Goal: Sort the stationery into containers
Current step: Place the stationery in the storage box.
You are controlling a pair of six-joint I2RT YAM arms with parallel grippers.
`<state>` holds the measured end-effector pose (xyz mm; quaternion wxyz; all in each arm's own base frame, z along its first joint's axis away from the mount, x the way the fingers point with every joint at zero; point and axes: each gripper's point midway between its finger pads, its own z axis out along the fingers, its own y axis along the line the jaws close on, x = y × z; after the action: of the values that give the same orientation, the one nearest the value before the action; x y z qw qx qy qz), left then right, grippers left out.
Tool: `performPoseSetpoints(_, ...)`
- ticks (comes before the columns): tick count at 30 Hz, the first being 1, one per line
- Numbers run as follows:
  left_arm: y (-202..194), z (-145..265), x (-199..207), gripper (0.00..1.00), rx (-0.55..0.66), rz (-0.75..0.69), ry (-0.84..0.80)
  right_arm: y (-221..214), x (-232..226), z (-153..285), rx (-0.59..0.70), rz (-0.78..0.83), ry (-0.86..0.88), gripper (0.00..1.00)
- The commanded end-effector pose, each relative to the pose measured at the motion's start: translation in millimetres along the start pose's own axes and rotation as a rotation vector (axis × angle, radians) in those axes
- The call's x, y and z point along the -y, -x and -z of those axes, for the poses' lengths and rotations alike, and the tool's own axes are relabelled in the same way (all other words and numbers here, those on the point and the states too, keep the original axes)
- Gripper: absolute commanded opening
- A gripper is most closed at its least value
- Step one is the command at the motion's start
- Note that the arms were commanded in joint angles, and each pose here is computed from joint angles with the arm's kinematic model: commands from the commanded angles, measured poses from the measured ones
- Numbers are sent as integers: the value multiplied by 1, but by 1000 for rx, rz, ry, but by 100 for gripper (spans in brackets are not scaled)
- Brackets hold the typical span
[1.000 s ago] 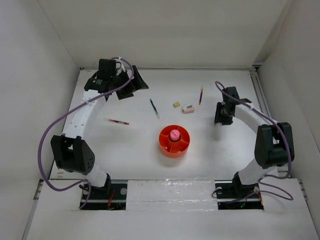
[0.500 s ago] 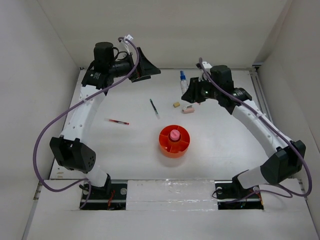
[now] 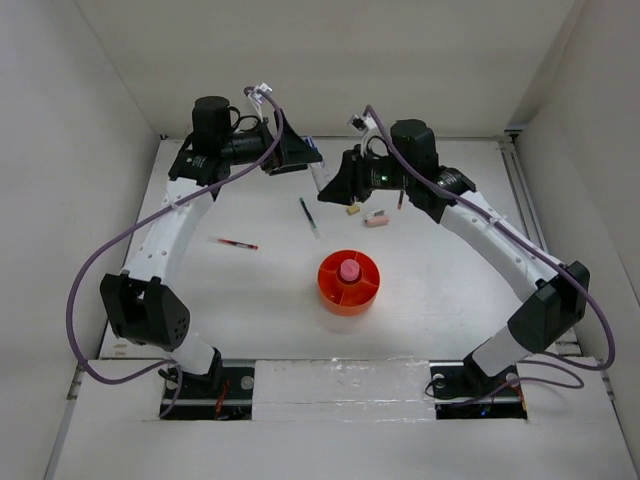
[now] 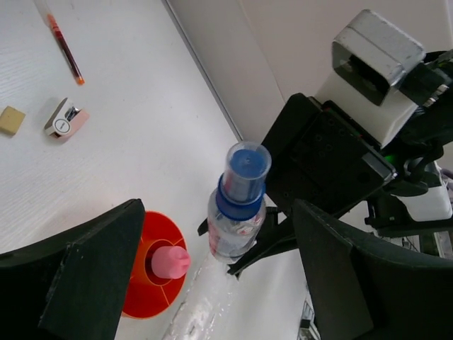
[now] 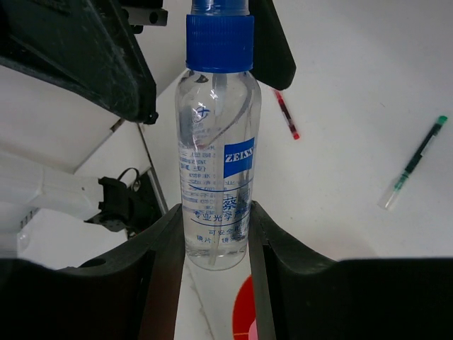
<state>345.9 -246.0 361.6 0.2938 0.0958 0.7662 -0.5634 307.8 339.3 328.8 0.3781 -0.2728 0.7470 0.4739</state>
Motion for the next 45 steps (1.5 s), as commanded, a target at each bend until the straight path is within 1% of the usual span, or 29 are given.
performPoseSetpoints(1,2,12,33,81,32,-137,-74,24,-32,-5,63,52,129,0)
performPoseSetpoints(3,3,12,31,72,38,-145,-67,27,-39,-7,75,57,146,0)
performPoseSetpoints(4,5,14,33,63,51,-162,-60,24,-44,-8,66,59,163,0)
performPoseSetpoints(5,4,14,32,59,47,-154,-56,21,-40,-12,60,45,162,0)
performPoseSetpoints(7,6,14,26,57,72,-160,-21,21,-44,-11,60,38,177,0)
performPoseSetpoints(8,8,17,30,48,87,-180,-16,19,-49,-12,52,40,193,0)
performPoseSetpoints(9,7,19,33,45,93,-191,-21,17,-46,-15,45,34,191,0)
performPoseSetpoints(11,6,20,31,45,98,-188,-13,17,-50,-17,47,42,201,0)
performPoseSetpoints(15,3,18,26,31,104,-190,-18,14,-48,-19,39,27,199,0)
performPoseSetpoints(16,0,20,28,22,104,-181,-19,14,-48,-19,38,16,199,0)
performPoseSetpoints(19,1,20,27,2,110,-180,-12,19,-52,-19,53,25,217,0)
performPoseSetpoints(20,3,20,25,0,116,-180,-5,19,-52,-19,52,16,217,0)
performPoseSetpoints(24,11,20,20,0,154,-176,39,15,-62,-23,55,32,260,1)
performPoseSetpoints(25,12,22,23,0,166,-182,44,12,-67,-23,45,34,278,7)
performPoseSetpoints(26,11,22,18,0,168,-175,55,12,-69,-21,52,40,281,15)
performPoseSetpoints(27,10,21,13,0,169,-174,69,9,-66,-22,47,43,278,34)
performPoseSetpoints(28,12,22,18,0,181,-193,60,11,-69,-19,53,49,280,40)
performPoseSetpoints(30,12,23,15,0,199,-228,65,12,-70,-17,64,77,283,58)
performPoseSetpoints(31,9,21,5,0,198,-217,78,8,-68,-18,55,70,279,79)
performPoseSetpoints(32,7,23,7,0,204,-226,73,8,-68,-18,55,70,279,93)
performPoseSetpoints(33,9,25,9,0,226,-260,68,4,-60,-16,53,71,265,100)
performPoseSetpoints(34,5,24,0,0,228,-261,82,0,-58,-15,41,55,245,100)
performPoseSetpoints(35,2,25,1,0,233,-268,78,0,-40,-13,47,44,200,100)
performPoseSetpoints(37,3,26,-4,0,260,-279,90,-6,-30,-4,43,42,158,100)
performPoseSetpoints(39,-7,24,-15,0,246,-260,101,-13,-15,5,21,39,94,100)
performPoseSetpoints(40,-8,23,-17,0,251,-267,97,-12,-17,12,23,60,76,100)
performPoseSetpoints(43,-24,20,-30,0,233,-267,100,-22,4,38,-19,120,-62,100)
performPoseSetpoints(44,-27,18,-23,0,228,-286,86,-16,7,44,2,146,-86,100)
performPoseSetpoints(45,-28,15,-28,0,236,-290,109,-20,13,51,-8,143,-122,100)
